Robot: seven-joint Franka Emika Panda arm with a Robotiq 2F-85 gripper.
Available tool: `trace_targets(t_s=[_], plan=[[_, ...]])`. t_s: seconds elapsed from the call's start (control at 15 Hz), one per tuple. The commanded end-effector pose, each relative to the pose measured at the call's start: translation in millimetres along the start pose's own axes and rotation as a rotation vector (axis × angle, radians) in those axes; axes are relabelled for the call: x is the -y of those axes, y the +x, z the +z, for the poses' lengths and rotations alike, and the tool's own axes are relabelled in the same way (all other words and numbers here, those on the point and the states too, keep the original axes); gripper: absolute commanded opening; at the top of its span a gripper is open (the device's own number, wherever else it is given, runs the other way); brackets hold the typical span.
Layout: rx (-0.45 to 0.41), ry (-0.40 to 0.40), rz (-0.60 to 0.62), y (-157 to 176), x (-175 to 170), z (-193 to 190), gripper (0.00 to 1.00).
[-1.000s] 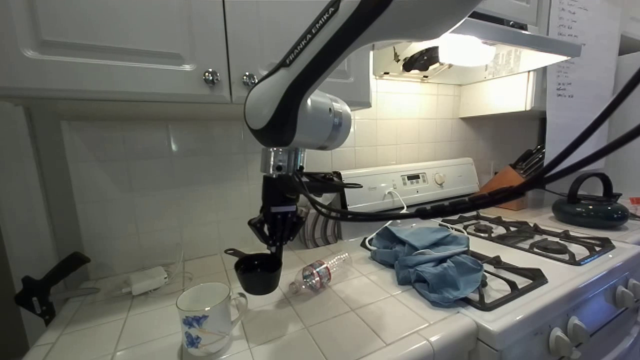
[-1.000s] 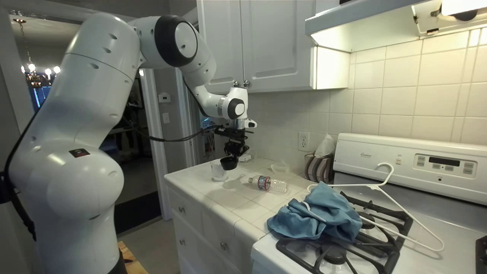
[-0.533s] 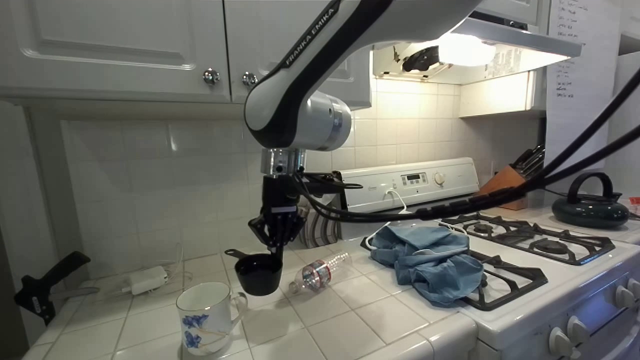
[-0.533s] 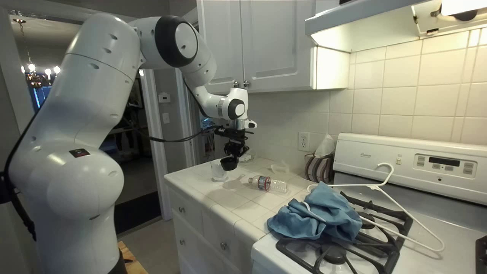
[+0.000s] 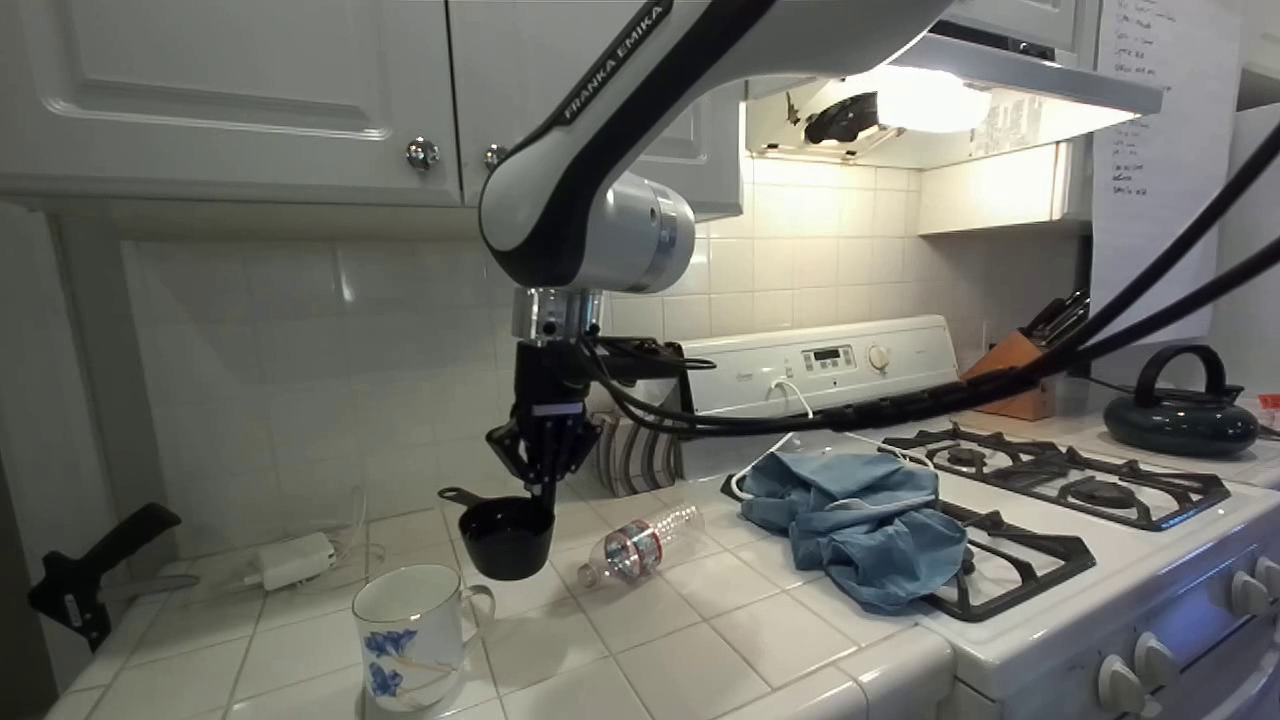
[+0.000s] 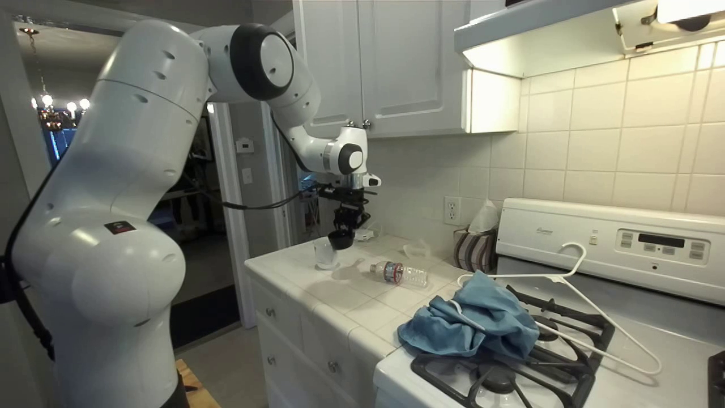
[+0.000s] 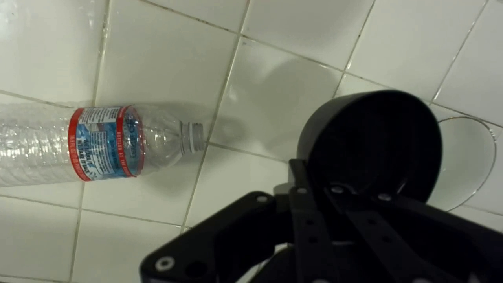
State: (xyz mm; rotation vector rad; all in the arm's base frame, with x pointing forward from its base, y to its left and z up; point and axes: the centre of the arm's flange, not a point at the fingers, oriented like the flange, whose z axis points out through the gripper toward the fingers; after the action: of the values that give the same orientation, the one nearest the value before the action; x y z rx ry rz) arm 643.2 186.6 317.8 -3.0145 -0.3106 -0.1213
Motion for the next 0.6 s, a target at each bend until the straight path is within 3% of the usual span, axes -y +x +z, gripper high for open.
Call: trace_targets(t_s=[0.0, 0.53], plan=[[-0.030, -0.021, -0.041, 17.8, 15.7, -10.7, 0.01], [-0.068, -0.041, -0.097, 32.5, 38.9, -16.8, 0.01]])
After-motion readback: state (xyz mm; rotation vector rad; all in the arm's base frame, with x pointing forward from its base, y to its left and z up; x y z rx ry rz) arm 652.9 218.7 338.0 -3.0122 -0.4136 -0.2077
